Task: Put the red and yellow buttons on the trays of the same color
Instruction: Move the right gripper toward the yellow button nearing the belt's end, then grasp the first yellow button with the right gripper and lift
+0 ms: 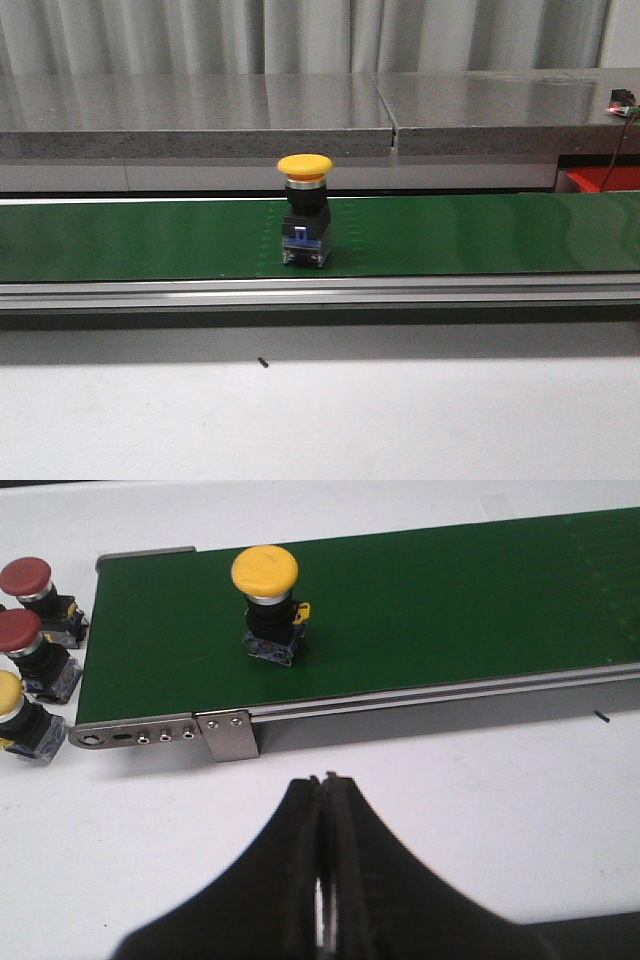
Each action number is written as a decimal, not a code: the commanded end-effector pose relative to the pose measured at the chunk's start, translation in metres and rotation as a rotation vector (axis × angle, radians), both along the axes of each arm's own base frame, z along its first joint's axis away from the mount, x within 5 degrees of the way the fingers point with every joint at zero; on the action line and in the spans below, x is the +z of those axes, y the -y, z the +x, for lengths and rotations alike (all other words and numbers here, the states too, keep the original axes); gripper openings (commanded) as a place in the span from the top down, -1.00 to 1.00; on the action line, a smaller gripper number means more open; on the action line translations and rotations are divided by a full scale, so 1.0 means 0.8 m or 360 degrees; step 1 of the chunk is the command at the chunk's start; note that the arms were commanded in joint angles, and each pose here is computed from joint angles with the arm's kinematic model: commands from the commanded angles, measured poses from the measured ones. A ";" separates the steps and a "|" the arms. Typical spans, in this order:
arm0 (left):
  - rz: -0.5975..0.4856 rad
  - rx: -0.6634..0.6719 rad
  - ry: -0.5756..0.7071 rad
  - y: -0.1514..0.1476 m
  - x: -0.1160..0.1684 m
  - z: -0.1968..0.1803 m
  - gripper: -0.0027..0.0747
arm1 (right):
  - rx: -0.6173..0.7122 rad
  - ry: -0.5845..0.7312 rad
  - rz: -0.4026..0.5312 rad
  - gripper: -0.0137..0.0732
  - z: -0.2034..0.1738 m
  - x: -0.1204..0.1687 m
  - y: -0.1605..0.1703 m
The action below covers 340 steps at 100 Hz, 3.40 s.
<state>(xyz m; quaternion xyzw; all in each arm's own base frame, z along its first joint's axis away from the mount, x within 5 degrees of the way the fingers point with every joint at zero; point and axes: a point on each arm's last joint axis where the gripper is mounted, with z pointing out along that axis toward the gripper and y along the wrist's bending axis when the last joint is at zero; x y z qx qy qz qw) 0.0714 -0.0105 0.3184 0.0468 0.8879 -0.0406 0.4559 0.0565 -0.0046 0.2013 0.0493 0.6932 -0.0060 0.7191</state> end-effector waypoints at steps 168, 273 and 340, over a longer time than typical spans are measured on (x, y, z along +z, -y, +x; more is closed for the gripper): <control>-0.0036 -0.0007 0.0235 0.002 0.019 -0.016 0.98 | 0.0537 -0.1326 -0.0147 -0.50 0.206 0.197 -0.095; -0.0036 -0.0007 0.0235 0.002 0.019 -0.016 0.98 | 0.0550 -0.1958 -0.0163 -0.01 0.335 0.128 -0.159; -0.0036 -0.0007 0.0235 0.002 0.019 -0.016 0.98 | 0.0202 -0.1725 0.0025 0.19 0.311 0.199 -0.037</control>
